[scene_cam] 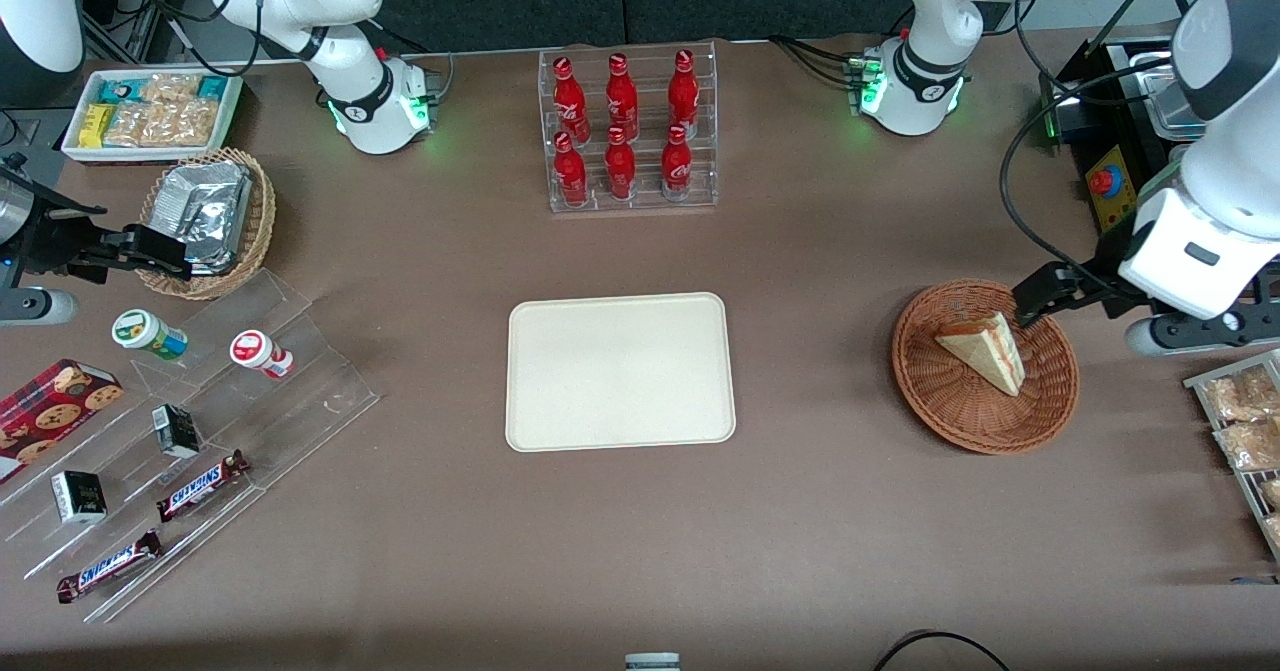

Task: Place sandwich from basket to tray
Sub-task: 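Move the left gripper over the wicker basket toward the sandwich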

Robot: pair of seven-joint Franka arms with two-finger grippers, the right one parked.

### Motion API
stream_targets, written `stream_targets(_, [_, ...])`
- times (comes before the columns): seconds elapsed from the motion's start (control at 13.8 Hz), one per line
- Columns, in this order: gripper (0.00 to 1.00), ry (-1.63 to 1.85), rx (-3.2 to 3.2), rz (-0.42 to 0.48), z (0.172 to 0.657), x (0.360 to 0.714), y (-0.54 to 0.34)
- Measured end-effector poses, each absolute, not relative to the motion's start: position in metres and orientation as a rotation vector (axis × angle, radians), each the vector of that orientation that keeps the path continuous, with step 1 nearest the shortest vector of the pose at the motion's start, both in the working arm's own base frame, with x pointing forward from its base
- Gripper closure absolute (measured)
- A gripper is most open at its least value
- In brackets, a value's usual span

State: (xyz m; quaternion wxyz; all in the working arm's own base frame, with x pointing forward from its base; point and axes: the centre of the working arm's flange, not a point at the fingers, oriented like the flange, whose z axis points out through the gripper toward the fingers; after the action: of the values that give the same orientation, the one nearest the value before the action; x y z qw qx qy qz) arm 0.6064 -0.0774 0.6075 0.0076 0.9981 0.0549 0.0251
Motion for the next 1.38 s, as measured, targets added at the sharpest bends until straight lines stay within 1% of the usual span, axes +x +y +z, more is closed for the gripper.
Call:
stream_targets(0.29, [0.0, 0.2, 3.122, 0.066, 0.609, 0.605, -0.062])
stream_targets(0.43, [0.0, 0.224, 3.127, 0.009, 0.603, 0.603, -0.059])
stream_targets(0.65, [0.0, 0.282, 3.131, -0.08, 0.577, 0.61, -0.046])
stream_targets(0.87, [0.0, 0.377, 3.124, -0.123, 0.558, 0.619, -0.024])
stream_targets(1.16, [0.0, 0.377, 3.122, -0.095, 0.56, 0.621, -0.026])
stream_targets(1.38, [0.0, 0.338, 3.116, -0.017, 0.588, 0.616, -0.04])
